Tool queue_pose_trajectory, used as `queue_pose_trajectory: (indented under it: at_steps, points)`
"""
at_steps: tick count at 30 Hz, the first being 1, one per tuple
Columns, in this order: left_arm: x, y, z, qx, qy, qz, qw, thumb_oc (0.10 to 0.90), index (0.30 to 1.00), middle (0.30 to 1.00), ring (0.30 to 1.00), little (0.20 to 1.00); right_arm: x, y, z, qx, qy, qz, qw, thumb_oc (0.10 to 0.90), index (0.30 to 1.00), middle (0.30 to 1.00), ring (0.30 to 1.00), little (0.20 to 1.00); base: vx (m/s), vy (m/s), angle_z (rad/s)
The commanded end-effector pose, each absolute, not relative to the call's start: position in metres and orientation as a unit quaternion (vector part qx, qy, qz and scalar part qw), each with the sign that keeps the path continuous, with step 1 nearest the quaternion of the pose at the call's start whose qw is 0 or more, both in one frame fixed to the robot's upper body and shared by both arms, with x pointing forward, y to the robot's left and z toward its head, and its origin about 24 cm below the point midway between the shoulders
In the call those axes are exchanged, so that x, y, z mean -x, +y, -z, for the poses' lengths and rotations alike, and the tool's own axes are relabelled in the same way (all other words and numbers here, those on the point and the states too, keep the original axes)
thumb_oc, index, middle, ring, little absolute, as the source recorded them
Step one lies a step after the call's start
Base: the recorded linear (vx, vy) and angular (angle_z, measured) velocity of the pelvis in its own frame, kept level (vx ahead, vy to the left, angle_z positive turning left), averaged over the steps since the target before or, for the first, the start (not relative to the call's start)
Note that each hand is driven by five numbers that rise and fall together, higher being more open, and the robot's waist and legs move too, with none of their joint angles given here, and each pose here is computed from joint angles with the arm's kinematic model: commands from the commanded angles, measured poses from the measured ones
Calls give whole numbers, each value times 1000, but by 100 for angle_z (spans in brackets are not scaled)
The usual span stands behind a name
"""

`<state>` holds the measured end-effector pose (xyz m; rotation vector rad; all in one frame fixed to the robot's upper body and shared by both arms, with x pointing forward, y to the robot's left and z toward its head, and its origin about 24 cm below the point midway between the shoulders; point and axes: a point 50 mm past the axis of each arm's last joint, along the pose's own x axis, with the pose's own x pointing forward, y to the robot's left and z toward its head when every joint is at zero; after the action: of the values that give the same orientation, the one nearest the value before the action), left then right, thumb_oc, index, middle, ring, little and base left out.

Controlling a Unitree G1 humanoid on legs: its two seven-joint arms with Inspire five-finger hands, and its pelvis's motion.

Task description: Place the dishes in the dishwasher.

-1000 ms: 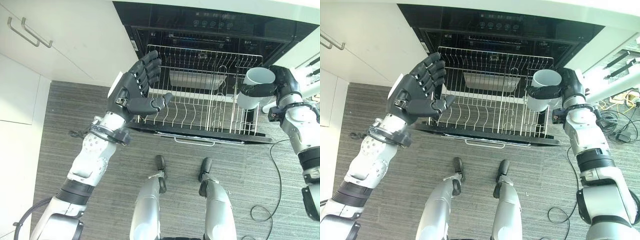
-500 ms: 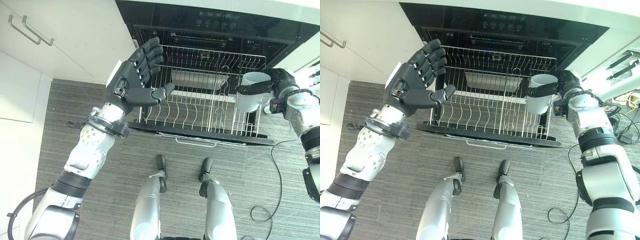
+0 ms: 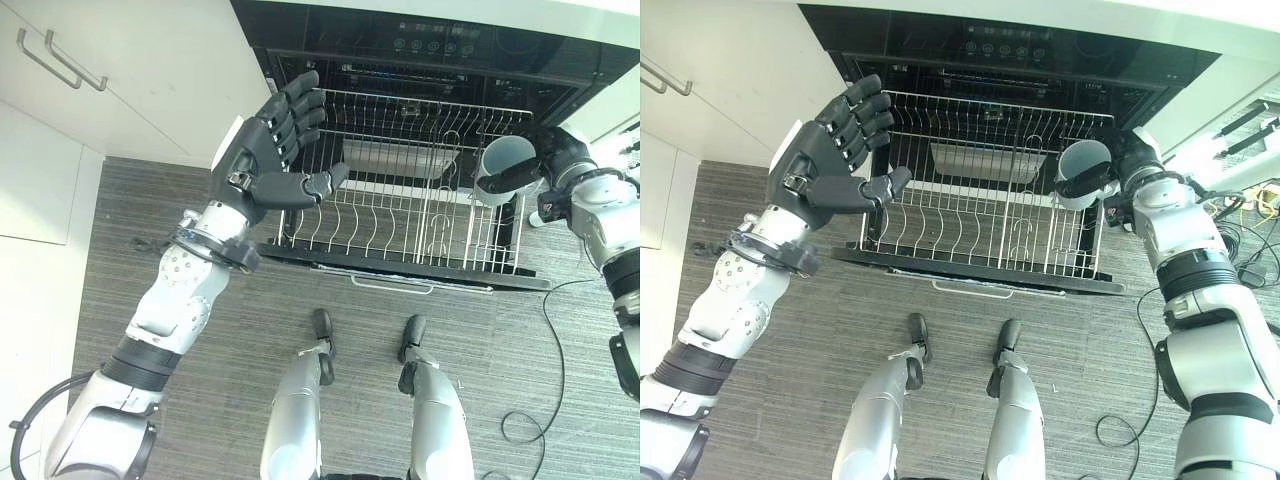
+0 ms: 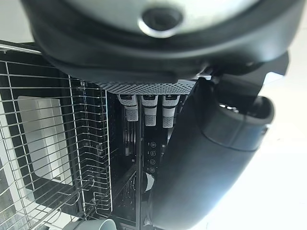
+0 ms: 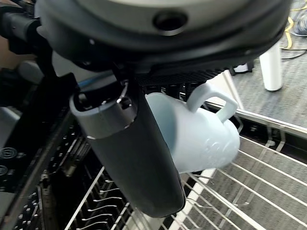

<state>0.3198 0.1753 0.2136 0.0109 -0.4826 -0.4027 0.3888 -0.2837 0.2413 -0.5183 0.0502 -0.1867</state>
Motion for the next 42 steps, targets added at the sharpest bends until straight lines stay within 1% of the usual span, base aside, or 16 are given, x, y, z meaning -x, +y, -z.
queue_pose_trajectory:
  at_steps: [1, 7, 14, 19, 25, 29, 31, 33, 37, 40, 42]
  points:
    - [-296, 167, -267, -2, -382, 231, 895, 800, 900, 900, 900, 900, -372, -279, -333, 312, -143, 128, 931, 800, 900, 900, 900, 900, -67, -20, -2]
    - [-295, 167, -265, -2, -386, 227, 894, 800, 900, 900, 900, 900, -366, -262, -349, 317, -192, 119, 921, 800, 900, 900, 900, 900, -12, 2, -2]
    - [-292, 171, -264, -1, -391, 220, 894, 800, 900, 900, 900, 900, -361, -254, -348, 331, -198, 110, 916, 800, 900, 900, 900, 900, -4, 7, -3]
    - [-289, 173, -262, -2, -395, 212, 894, 800, 900, 900, 900, 900, -355, -249, -346, 313, -218, 99, 919, 800, 900, 900, 900, 900, 0, 0, 0]
    - [-281, 179, -262, 15, -414, 203, 887, 800, 900, 900, 900, 900, -338, -239, -337, 266, -268, 76, 923, 800, 900, 900, 900, 900, 0, 0, 0]
    - [-268, 182, -264, 41, -467, 196, 862, 800, 900, 900, 900, 900, -328, -232, -312, 196, -292, 61, 934, 800, 900, 900, 900, 900, 11, 23, -1]
    - [-260, 181, -266, 50, -496, 185, 847, 800, 900, 900, 900, 900, -321, -223, -285, 154, -297, 45, 941, 800, 900, 900, 900, 900, 15, 95, -4]
    - [-256, 182, -265, 51, -508, 173, 842, 800, 900, 900, 900, 900, -315, -217, -272, 125, -300, 35, 945, 800, 900, 900, 900, 900, 26, 106, -4]
    - [-245, 196, -252, 77, -518, 126, 843, 800, 900, 900, 900, 900, -295, -208, -236, 51, -300, 13, 952, 800, 900, 900, 900, 900, 49, 235, -23]
    - [-236, 203, -237, 71, -506, 109, 853, 800, 900, 900, 900, 900, -281, -217, -213, 26, -292, 16, 956, 800, 900, 900, 900, 900, 40, 261, -6]
    - [-227, 211, -219, 39, -469, 106, 876, 800, 900, 900, 900, 900, -262, -231, -195, 20, -292, 41, 955, 800, 900, 900, 900, 900, 91, 389, -2]
